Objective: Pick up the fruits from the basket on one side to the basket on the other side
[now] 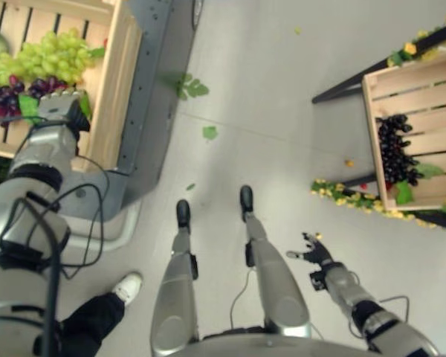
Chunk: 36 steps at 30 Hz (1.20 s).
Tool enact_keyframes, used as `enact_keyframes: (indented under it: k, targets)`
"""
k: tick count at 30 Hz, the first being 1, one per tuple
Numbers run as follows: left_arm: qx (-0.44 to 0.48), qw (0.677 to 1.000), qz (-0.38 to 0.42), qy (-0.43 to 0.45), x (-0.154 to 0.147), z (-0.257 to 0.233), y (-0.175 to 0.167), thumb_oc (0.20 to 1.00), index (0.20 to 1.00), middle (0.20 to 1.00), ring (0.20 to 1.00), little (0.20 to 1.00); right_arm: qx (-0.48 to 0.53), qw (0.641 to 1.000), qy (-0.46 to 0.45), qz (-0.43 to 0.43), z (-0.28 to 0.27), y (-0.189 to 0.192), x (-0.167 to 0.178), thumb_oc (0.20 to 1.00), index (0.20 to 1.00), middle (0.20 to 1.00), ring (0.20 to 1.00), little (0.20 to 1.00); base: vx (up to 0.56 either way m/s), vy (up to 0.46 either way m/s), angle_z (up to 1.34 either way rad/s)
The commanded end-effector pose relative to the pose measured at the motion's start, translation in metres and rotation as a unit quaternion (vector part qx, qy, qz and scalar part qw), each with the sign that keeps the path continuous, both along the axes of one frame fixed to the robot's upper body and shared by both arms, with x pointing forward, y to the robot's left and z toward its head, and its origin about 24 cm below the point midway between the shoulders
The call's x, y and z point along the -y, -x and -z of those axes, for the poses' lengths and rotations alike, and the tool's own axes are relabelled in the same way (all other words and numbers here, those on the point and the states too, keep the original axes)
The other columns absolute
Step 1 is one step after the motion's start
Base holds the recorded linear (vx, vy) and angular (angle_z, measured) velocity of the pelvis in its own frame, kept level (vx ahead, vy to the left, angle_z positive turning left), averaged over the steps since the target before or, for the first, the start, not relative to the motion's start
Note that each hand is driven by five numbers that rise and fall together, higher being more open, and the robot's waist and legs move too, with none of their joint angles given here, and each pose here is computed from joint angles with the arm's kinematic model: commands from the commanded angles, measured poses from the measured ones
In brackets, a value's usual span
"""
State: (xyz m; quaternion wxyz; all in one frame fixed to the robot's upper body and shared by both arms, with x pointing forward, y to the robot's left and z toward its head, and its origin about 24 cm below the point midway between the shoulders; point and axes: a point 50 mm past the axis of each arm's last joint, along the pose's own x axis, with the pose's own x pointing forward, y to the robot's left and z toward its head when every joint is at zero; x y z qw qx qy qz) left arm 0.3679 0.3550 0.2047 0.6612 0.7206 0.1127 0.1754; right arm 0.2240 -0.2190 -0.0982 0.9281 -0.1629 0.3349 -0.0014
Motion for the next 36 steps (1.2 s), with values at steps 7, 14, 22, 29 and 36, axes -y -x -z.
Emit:
enact_keyframes:
  k: [7,14,22,29,36]
  targets:
    - [0.047,0.992,-0.11,-0.027,-0.059,-0.04,0.04,1.0,1.0,1.0,1.0,1.0,-0.008,1.0,0.005,0.021,0.005,0.019,0.018,1.0,1.0,1.0,1.0,1.0,0.0,0.0,0.0]
    - [0.072,0.991,-0.115,-0.012,-0.065,-0.049,0.045,1.0,1.0,1.0,1.0,1.0,-0.01,1.0,0.0,0.025,0.005,0.019,0.018,1.0,1.0,1.0,1.0,1.0,0.0,-0.002,0.0]
    - [0.08,0.987,-0.138,-0.023,-0.078,-0.058,0.058,1.0,1.0,1.0,1.0,1.0,-0.014,1.0,-0.003,0.018,0.006,0.019,0.016,1.0,1.0,1.0,1.0,1.0,0.0,-0.001,0.01]
    - [0.097,0.987,-0.127,0.022,-0.075,-0.051,0.055,1.0,1.0,1.0,1.0,1.0,-0.016,1.0,-0.007,0.021,0.006,0.017,0.014,1.0,1.0,1.0,1.0,1.0,0.01,0.006,0.06]
    - [0.186,0.958,-0.052,0.212,-0.041,-0.024,0.028,1.0,1.0,1.0,1.0,1.0,-0.034,0.998,-0.006,0.049,0.011,0.023,0.021,1.0,1.0,1.0,1.0,1.0,0.01,0.043,0.04]
